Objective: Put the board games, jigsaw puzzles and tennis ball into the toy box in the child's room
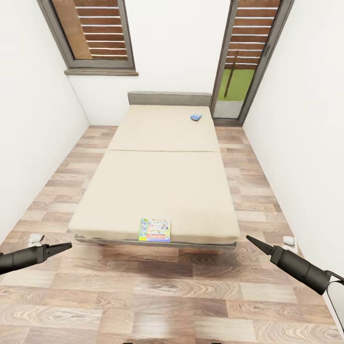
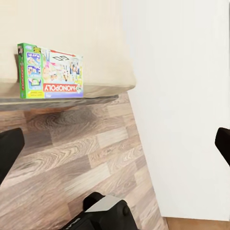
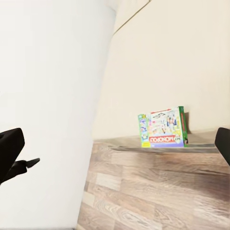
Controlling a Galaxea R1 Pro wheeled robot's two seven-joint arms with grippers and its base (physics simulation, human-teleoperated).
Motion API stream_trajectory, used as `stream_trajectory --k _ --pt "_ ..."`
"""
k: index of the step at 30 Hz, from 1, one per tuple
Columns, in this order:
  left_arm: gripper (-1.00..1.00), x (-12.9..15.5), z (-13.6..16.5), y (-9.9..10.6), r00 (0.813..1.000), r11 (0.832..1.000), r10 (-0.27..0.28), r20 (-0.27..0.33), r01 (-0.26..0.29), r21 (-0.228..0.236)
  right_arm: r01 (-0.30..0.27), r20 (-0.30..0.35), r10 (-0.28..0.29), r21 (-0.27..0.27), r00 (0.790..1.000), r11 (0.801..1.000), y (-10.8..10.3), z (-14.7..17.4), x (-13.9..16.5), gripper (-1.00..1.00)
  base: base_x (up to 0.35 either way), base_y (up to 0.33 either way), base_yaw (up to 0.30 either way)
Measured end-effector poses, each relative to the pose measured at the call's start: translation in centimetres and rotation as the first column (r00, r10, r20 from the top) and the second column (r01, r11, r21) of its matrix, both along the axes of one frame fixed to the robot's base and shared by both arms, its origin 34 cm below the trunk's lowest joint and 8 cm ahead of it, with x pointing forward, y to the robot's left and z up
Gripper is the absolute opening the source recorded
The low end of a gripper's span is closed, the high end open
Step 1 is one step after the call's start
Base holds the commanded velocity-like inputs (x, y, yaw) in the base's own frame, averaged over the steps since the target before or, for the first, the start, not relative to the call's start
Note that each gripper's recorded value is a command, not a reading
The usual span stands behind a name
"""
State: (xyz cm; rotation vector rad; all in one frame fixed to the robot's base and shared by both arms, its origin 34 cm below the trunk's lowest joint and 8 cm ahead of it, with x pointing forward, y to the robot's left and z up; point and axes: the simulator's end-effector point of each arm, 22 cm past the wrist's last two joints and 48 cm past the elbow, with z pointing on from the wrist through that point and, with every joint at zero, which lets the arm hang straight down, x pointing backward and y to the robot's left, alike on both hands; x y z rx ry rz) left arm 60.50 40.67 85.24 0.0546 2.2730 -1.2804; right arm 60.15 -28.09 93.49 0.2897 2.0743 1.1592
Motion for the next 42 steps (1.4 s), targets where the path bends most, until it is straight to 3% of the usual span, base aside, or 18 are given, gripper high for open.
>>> stream_trajectory --k 17,26,42 --pt "1.0 1.0 1.8 0.1 0.999 0.999 0.027 0.036 -0.027 -0.017 -0.015 0.047 0.013 0.026 0.999 1.0 0.4 2.1 0.0 1.0 0.0 0.0 0.0" --pt "1.0 1.2 2.5 0.1 0.998 0.999 0.03 0.05 -0.029 -0.02 -0.001 0.102 -0.004 0.05 0.995 0.999 -0.8 4.2 0.2 1.0 0.0 0.0 0.0" --pt "1.0 1.5 3.9 0.1 0.997 0.999 0.03 0.077 -0.029 -0.021 0.005 0.134 -0.012 0.054 0.991 0.999 -1.2 5.6 0.2 1.0 0.0 0.0 0.0"
